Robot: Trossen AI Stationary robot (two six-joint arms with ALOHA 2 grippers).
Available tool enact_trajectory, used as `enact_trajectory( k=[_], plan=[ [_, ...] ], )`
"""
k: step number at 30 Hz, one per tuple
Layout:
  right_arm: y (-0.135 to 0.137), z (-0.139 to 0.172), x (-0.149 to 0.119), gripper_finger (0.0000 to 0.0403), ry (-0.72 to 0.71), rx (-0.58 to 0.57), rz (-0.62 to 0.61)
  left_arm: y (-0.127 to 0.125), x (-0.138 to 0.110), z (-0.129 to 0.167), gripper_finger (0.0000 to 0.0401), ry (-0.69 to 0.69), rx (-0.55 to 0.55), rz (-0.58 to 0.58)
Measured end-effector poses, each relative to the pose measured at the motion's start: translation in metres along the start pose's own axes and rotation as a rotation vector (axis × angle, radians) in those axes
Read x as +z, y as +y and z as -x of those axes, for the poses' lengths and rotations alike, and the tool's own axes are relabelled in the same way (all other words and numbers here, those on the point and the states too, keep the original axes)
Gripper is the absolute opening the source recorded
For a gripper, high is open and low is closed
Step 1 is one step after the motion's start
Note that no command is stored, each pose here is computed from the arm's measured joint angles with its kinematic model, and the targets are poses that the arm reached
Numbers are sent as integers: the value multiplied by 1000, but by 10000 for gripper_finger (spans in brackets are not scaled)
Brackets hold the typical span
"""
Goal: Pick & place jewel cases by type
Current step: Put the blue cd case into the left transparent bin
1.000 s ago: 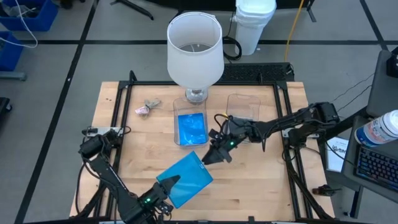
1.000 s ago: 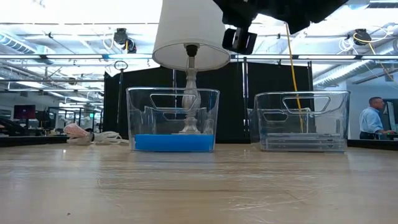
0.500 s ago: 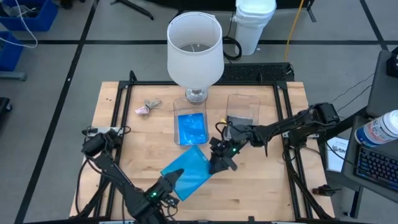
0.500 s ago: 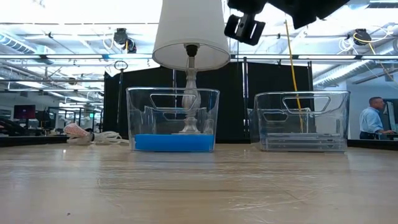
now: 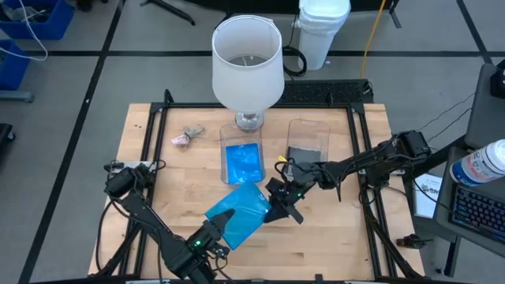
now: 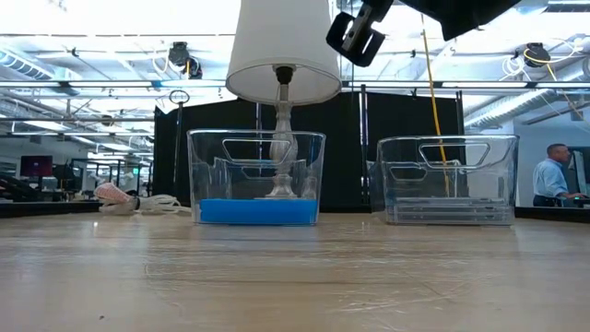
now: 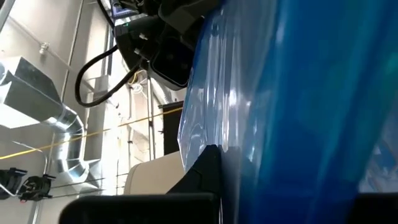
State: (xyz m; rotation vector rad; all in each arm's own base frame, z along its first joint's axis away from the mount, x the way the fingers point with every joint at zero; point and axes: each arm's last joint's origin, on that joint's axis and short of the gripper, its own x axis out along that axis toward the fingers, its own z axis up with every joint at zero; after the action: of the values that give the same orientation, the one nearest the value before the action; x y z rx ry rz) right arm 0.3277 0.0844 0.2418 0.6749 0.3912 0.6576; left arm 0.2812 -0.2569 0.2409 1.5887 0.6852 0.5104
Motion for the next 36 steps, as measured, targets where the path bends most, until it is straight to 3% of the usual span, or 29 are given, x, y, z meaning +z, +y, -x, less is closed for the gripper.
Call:
enact_trajectory(
  k=[3,14,21,31,36],
  plan=[
    [0,0,0,35,-4,-2,0,-1,1,3,23,-10,-14,1],
    [0,0,1,36,-21,-12,59,-4,-4,37,194,-92,-54,-41],
    [0,0,2,35,-30,-16,86,-6,-6,65,258,-163,-56,18],
    [-4,0,-3,34,24,-53,172,2,-20,108,276,-269,-123,400],
    [-8,-1,-14,33,100,-148,226,27,-39,124,266,-308,-202,722]
  ],
)
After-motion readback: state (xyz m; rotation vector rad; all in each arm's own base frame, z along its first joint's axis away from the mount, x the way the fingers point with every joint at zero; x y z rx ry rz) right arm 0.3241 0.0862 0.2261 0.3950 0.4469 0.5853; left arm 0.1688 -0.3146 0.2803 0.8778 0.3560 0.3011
